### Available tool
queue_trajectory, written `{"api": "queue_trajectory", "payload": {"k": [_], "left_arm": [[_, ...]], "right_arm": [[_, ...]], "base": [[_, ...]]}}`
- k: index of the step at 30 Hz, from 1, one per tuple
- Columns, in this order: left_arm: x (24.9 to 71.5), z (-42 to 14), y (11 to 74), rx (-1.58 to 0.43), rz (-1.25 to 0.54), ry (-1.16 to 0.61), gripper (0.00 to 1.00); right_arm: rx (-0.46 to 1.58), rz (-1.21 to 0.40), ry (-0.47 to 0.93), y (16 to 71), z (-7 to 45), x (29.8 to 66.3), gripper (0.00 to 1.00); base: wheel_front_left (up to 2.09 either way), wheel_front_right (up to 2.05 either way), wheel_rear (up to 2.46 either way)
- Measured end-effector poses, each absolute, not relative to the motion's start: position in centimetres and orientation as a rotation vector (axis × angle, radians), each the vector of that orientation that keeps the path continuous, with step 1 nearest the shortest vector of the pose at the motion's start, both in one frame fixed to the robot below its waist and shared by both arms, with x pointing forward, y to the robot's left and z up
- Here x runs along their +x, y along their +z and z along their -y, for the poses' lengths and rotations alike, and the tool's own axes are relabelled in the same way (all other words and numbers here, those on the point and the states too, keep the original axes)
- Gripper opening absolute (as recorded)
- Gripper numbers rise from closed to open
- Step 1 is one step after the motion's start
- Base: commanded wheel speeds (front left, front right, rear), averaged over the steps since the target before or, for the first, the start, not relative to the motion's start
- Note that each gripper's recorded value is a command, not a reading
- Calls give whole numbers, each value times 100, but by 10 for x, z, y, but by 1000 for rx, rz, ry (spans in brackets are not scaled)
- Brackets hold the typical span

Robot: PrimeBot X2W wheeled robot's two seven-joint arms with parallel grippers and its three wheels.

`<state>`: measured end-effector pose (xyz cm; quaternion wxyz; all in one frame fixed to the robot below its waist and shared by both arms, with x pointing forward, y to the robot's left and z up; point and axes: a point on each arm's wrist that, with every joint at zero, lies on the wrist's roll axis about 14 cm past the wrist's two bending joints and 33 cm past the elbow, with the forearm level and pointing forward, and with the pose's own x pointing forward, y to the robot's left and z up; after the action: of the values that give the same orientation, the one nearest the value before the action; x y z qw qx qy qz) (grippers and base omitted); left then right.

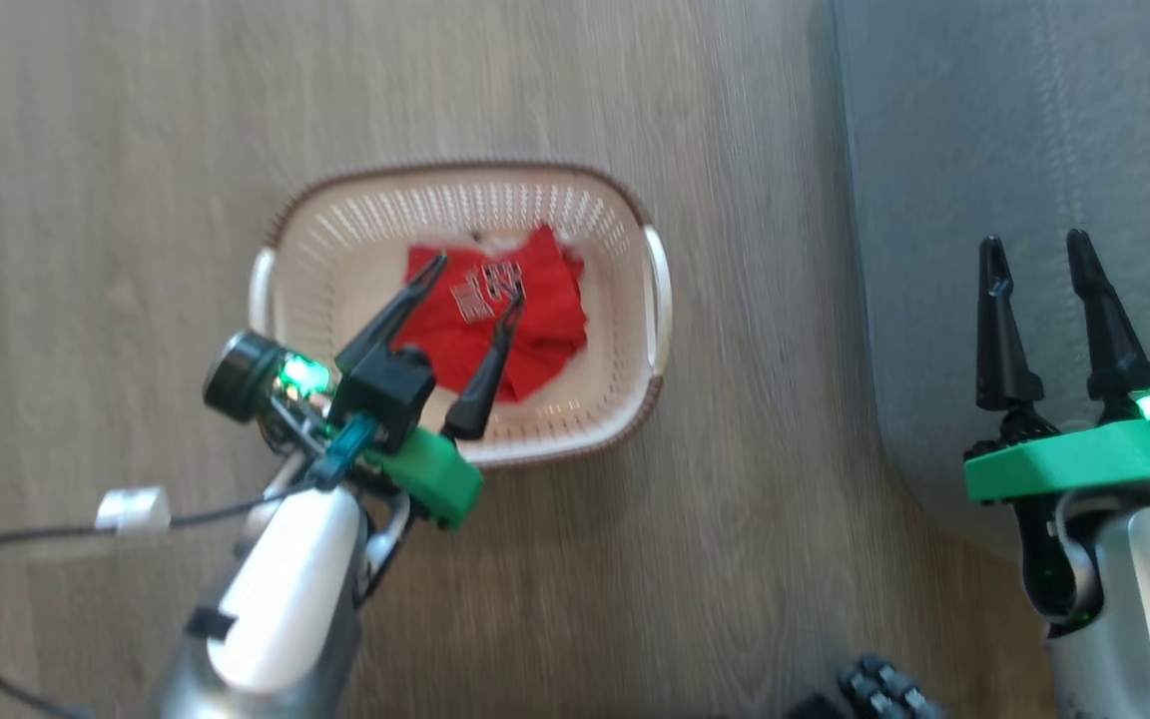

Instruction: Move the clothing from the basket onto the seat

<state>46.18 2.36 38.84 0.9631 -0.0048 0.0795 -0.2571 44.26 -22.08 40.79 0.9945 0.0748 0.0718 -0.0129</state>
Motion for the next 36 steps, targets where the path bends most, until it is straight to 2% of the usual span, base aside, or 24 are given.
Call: {"api": "queue_trajectory", "payload": {"k": [11, 16, 24, 36], "left_arm": [[470, -3, 214, 196, -508, -757, 100], [471, -4, 158, 260, -612, -809, 100], [483, 20, 114, 278, -645, -876, 100], [491, 18, 81, 384, -736, -884, 100]], "right_arm": [[169, -336, -39, 322, 209, 440, 100], [191, -384, -9, 295, 193, 444, 100], [195, -482, 4, 260, 185, 430, 100], [250, -531, -7, 252, 178, 412, 100]], "base": [[0, 0, 0], [0, 0, 0], [0, 0, 0], [0, 0, 0]]}}
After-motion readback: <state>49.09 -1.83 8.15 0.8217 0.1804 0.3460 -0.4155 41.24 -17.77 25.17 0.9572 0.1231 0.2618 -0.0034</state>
